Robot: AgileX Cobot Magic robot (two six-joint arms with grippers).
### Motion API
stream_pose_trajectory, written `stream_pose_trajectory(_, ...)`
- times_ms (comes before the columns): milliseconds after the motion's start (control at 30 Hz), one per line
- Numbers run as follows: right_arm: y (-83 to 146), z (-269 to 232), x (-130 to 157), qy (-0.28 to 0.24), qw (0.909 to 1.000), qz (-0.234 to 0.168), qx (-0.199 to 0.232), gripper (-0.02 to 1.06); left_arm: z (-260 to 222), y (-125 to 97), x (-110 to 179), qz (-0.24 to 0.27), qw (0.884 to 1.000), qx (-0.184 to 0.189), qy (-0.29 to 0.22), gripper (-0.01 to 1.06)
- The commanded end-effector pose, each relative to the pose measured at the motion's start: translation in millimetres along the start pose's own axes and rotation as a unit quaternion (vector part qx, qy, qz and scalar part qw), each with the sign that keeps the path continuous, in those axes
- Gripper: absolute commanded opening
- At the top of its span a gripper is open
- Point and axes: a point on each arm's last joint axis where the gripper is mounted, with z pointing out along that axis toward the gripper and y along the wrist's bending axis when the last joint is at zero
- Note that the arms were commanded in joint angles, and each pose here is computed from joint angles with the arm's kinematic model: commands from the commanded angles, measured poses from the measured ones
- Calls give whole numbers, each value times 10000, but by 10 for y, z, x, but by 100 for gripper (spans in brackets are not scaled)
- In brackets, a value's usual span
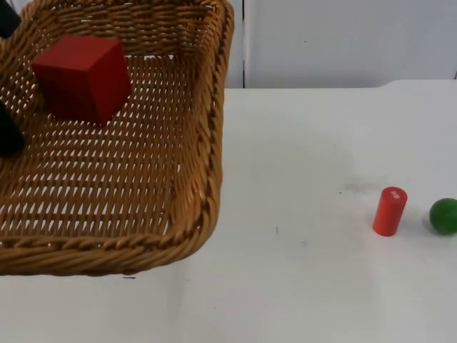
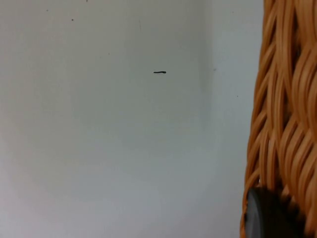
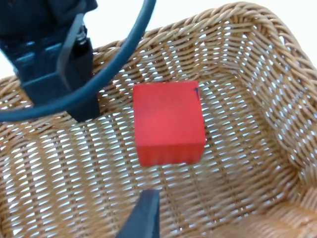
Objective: Pick up the basket with the left hand and place the object to the left of the red cylinder into the basket with the right hand.
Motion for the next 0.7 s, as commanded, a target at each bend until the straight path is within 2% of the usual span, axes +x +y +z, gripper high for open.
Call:
stream_pose_trajectory(0,36,-156,20,-256,9996,-46,102,87,-24,-49,-3,-5,9998,155,-87,0)
stream_pose_trajectory(467,261,-649,395,-636,9972,-35,402,87,-24,-44,-6,3,9999,128,-106,0)
stream_pose_trajectory(667,306,-781,444,-790,9957,-48,477,87,-24,-42,-14,3,9998,120,-150,0)
